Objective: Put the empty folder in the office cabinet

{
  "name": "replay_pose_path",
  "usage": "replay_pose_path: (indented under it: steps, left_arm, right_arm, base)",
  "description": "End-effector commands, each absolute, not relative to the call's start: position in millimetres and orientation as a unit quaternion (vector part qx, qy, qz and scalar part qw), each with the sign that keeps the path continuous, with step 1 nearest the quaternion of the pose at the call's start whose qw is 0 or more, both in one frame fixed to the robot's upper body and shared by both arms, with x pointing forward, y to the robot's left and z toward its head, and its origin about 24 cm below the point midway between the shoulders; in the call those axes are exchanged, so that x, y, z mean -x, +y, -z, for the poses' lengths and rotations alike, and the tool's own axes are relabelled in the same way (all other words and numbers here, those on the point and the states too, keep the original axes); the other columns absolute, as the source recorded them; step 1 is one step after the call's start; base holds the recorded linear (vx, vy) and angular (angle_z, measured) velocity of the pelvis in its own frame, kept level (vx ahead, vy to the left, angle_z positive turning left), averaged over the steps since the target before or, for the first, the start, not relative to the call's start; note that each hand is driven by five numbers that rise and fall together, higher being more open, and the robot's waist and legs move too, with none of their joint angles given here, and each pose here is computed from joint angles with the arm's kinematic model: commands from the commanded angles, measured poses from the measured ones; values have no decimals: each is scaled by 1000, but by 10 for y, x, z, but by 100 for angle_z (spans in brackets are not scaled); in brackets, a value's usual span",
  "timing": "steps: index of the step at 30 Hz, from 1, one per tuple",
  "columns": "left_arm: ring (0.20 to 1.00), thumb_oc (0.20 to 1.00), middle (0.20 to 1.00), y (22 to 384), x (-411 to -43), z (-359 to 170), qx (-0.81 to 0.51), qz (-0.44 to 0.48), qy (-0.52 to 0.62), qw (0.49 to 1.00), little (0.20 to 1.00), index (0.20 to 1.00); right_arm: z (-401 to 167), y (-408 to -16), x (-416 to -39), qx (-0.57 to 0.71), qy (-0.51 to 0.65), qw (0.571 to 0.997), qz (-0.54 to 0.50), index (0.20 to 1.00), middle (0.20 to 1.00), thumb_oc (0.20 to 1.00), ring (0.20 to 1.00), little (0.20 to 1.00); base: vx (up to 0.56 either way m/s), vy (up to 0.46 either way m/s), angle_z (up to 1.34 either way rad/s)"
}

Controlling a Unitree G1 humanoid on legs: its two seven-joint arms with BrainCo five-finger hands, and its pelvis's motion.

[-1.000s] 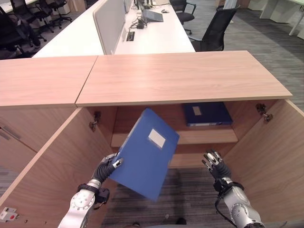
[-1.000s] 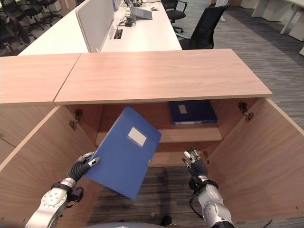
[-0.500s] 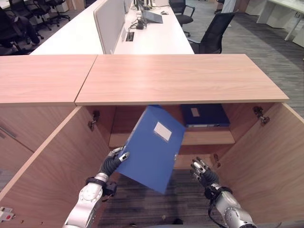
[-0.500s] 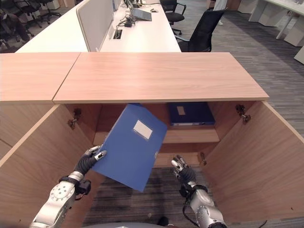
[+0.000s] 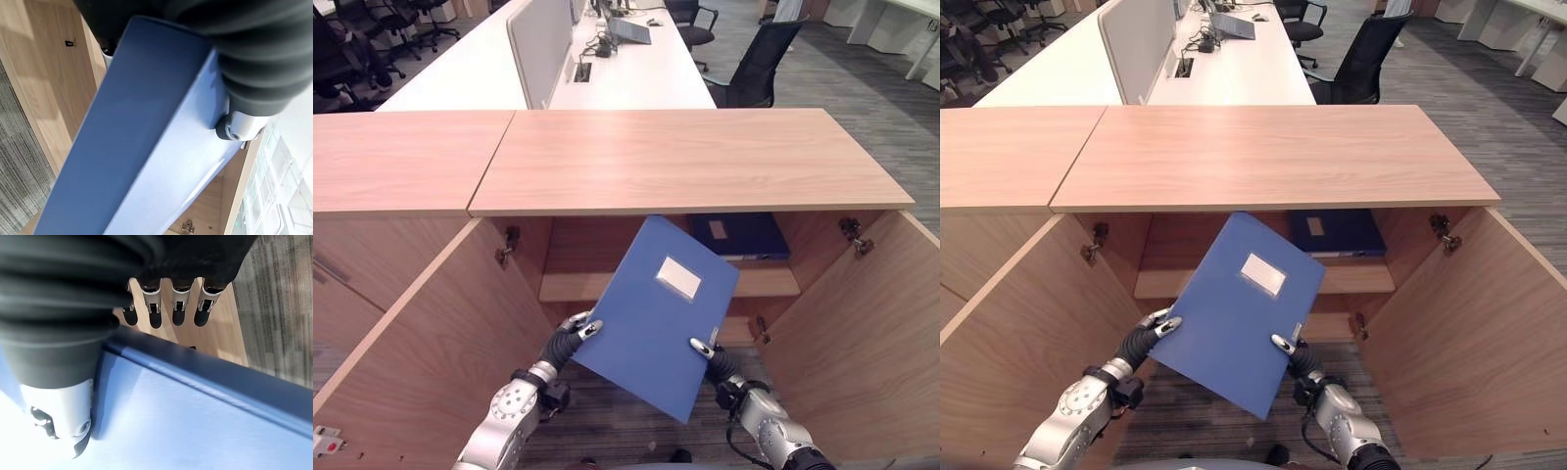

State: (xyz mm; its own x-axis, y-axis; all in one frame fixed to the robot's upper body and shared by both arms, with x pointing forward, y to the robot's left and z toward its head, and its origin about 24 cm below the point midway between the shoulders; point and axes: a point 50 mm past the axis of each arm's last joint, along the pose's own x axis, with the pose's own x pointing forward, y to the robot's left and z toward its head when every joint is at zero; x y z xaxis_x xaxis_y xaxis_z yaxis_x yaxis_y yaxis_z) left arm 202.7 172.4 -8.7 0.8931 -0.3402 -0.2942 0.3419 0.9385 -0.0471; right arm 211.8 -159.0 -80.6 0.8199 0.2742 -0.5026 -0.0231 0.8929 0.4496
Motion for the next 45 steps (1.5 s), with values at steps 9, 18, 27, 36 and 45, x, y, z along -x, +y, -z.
replay_pose_path:
  steps: [9, 18, 27, 36, 45]
  left_arm:
    - [200, 200, 200, 1216, -2280, -556, 71, 326, -11, 943, 200, 200]
    - [200, 200, 200, 919, -2183, -476, 188, 405, 44, 894, 200, 200]
    - [1000, 1000, 1000, 885, -2168, -214, 165, 395, 120, 896, 1000, 1000]
    - [1000, 1000, 1000, 1204, -1993, 363, 219, 248, 241, 912, 1000, 1000]
    - [1000, 1000, 1000, 1694, -1241, 1483, 228, -52, 477, 847, 1000, 1000]
  right_arm:
    - [469, -1188, -2500, -291, 211, 922, -144, 1000, 1000, 1000, 1000, 1000]
    - [294, -781, -2431, -438, 174, 862, -186, 200, 200, 200, 200, 200]
    - [601, -637, -2217, -538, 233, 805, -89, 200, 200, 200, 200, 200]
    - [967, -1064, -2021, -558, 265, 782, 77, 200, 200, 200, 200, 200]
    - [1336, -1678, -1705, -535, 288, 748, 267, 200, 200, 200, 200, 200]
  base:
    - [0, 0, 0]
    - [0, 0, 0]
    - [0, 0, 0]
    - [9, -2, 0]
    - [24, -14, -1]
